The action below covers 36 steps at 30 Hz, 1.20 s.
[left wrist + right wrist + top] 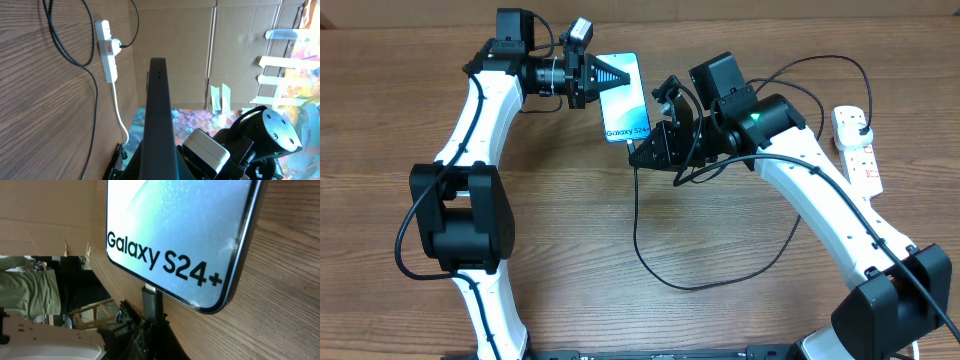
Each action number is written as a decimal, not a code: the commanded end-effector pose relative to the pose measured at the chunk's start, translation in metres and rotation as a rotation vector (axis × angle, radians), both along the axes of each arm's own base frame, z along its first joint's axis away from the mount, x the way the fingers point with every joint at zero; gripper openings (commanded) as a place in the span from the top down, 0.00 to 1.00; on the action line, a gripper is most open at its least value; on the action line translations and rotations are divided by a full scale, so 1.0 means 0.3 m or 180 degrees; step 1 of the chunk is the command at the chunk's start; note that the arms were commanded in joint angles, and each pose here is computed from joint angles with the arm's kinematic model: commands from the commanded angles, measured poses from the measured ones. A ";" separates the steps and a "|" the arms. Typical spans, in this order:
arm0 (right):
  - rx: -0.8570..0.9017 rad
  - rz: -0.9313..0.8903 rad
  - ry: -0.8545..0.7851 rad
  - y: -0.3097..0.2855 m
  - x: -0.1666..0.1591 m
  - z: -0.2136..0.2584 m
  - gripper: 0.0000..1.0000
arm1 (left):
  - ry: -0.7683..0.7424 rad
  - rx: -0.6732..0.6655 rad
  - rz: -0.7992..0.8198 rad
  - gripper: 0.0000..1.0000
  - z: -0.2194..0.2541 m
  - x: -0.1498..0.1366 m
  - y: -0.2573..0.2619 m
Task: Plug charger to phone and switch on socket
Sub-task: 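Push the USB-C plug into the phone's bottom port with the right gripper, then lower the phone with the plugged cable down onto the table with both grippers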
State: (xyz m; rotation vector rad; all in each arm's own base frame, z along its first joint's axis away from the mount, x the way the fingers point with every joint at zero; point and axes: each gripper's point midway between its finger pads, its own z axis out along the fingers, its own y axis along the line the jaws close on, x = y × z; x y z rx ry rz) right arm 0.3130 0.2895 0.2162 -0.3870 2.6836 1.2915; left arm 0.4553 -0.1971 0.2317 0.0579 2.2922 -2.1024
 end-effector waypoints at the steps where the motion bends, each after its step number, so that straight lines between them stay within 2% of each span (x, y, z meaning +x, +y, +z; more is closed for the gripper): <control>1: -0.0061 -0.0138 -0.0017 -0.025 0.036 -0.020 0.96 | -0.0124 -0.0153 -0.0104 0.96 0.050 -0.017 -0.004; 6: -0.0025 -0.0158 -0.0069 -0.020 0.049 -0.011 0.96 | -0.0278 -0.0285 -0.0223 0.96 0.073 -0.038 -0.019; 27: 0.0002 -0.0334 -0.0225 -0.016 0.107 0.006 0.96 | -0.0197 -0.0316 -0.0338 0.96 0.075 -0.069 -0.065; 28: -0.0008 -0.0333 -0.0207 -0.017 0.104 0.003 0.95 | -0.0196 -0.0307 -0.0332 0.96 0.074 -0.067 -0.065; 30: -0.0037 -0.0333 -0.0155 -0.022 0.095 -0.004 0.82 | -0.0203 -0.0247 -0.0277 0.96 0.063 -0.056 -0.056; 33: -0.0090 -0.0329 -0.0052 -0.030 0.075 -0.017 0.71 | -0.0210 -0.0122 -0.0167 0.96 0.041 -0.034 -0.038; 35: -0.0154 -0.0333 0.0046 -0.040 0.057 -0.032 0.59 | -0.0221 0.0029 -0.0048 0.96 0.015 -0.011 -0.021; 36: -0.0171 -0.0333 0.0075 -0.043 0.052 -0.036 0.57 | -0.0223 0.0112 0.0008 0.96 0.000 0.000 -0.016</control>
